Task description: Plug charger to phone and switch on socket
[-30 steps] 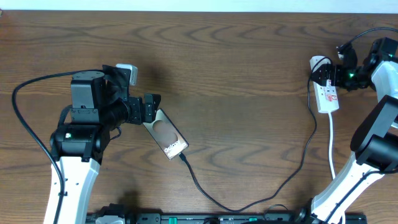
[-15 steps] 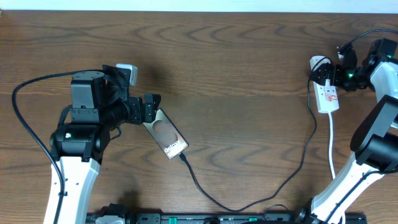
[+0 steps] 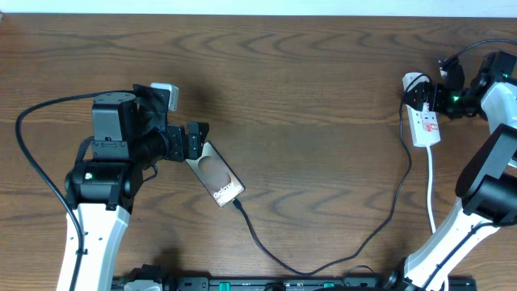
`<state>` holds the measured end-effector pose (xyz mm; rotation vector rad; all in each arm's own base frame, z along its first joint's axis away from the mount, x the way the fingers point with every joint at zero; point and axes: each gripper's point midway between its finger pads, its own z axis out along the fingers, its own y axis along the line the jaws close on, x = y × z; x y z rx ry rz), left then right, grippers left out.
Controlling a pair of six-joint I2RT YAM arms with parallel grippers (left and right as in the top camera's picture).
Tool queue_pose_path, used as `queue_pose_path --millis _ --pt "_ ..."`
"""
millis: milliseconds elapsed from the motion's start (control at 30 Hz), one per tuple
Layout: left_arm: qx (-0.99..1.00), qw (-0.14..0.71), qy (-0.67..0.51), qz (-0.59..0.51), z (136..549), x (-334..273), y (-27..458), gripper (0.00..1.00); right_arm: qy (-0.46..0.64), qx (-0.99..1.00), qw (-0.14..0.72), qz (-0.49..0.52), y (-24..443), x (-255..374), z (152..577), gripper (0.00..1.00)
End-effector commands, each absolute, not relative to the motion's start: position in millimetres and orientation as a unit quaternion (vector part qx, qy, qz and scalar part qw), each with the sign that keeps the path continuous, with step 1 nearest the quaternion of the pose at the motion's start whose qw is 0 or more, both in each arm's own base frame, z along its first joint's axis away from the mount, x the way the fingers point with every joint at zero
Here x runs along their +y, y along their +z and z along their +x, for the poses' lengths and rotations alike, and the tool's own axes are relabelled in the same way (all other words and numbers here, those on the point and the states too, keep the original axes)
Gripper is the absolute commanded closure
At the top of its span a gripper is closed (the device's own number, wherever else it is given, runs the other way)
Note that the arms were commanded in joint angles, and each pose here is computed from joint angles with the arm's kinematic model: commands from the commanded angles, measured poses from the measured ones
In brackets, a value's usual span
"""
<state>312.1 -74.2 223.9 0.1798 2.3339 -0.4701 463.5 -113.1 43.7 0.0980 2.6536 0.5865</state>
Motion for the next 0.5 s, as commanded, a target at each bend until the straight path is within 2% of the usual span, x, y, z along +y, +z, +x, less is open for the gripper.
queue_pose_path --millis 0,467 --pt "0.908 0.367 -0.186 0.081 309.4 -76.8 223.9 0.07 0.275 0.944 0.178 0.050 32.3 -80.6 452.7 0.01" --pt "0.908 0.366 -0.186 0.080 309.0 -76.8 223.4 0.07 0.285 0.943 0.165 0.055 32.3 -76.6 447.0 0.01"
